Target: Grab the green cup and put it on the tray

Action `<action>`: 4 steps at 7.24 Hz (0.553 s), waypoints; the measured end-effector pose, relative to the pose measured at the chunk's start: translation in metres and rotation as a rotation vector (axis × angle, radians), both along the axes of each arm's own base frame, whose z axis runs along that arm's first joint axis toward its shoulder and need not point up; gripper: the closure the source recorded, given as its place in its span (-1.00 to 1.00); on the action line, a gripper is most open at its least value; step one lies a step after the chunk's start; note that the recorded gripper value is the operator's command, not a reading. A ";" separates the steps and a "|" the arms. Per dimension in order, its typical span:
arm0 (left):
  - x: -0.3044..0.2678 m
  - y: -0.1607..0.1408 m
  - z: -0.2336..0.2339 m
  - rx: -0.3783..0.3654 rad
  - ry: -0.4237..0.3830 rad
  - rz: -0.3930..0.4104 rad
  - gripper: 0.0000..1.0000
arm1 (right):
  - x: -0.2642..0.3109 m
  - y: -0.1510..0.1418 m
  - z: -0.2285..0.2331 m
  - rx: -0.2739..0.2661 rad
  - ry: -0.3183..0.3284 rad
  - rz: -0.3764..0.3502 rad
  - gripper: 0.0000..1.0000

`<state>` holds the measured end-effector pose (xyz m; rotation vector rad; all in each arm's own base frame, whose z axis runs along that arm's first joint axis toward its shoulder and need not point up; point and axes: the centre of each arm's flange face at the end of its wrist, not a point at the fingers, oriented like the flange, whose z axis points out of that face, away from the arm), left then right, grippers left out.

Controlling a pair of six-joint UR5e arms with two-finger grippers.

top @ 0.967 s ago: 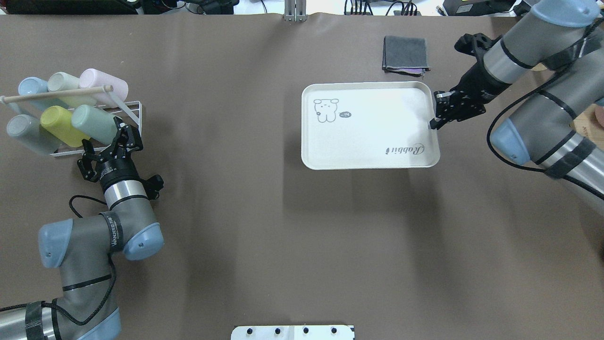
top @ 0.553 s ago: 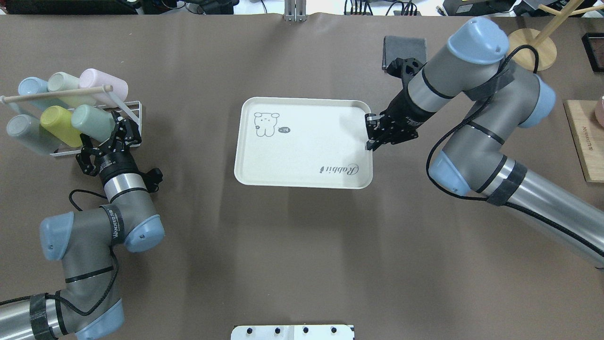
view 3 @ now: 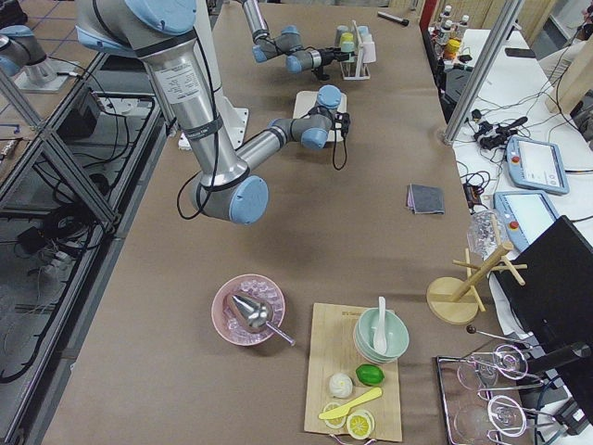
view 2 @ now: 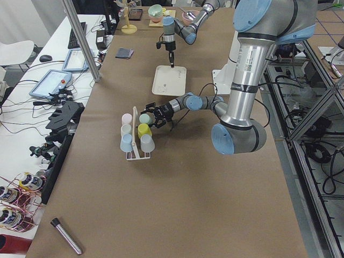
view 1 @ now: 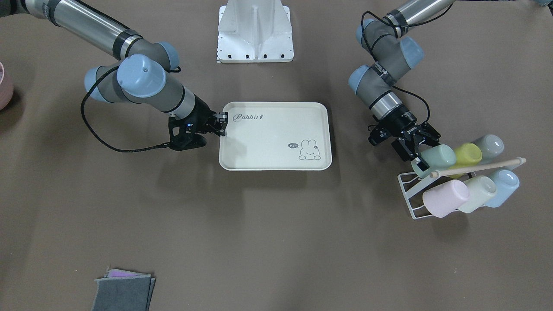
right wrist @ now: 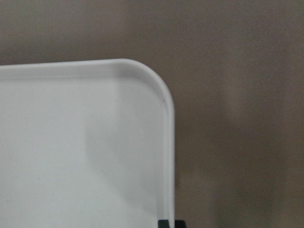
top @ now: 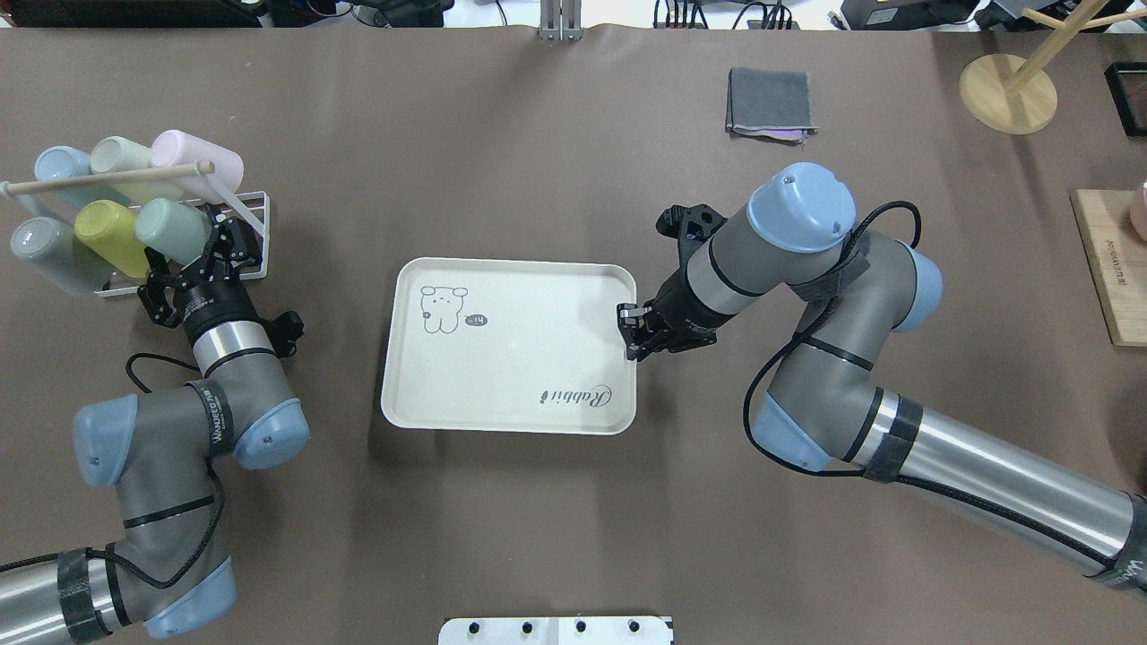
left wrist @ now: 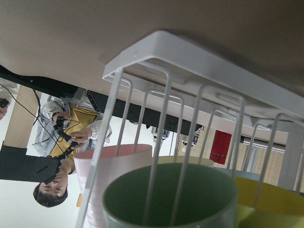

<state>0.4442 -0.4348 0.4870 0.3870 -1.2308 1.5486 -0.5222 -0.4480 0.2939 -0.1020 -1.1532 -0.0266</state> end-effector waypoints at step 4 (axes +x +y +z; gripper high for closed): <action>0.008 -0.004 0.000 0.001 0.003 0.012 0.27 | -0.018 0.006 -0.001 0.007 0.011 0.000 -0.99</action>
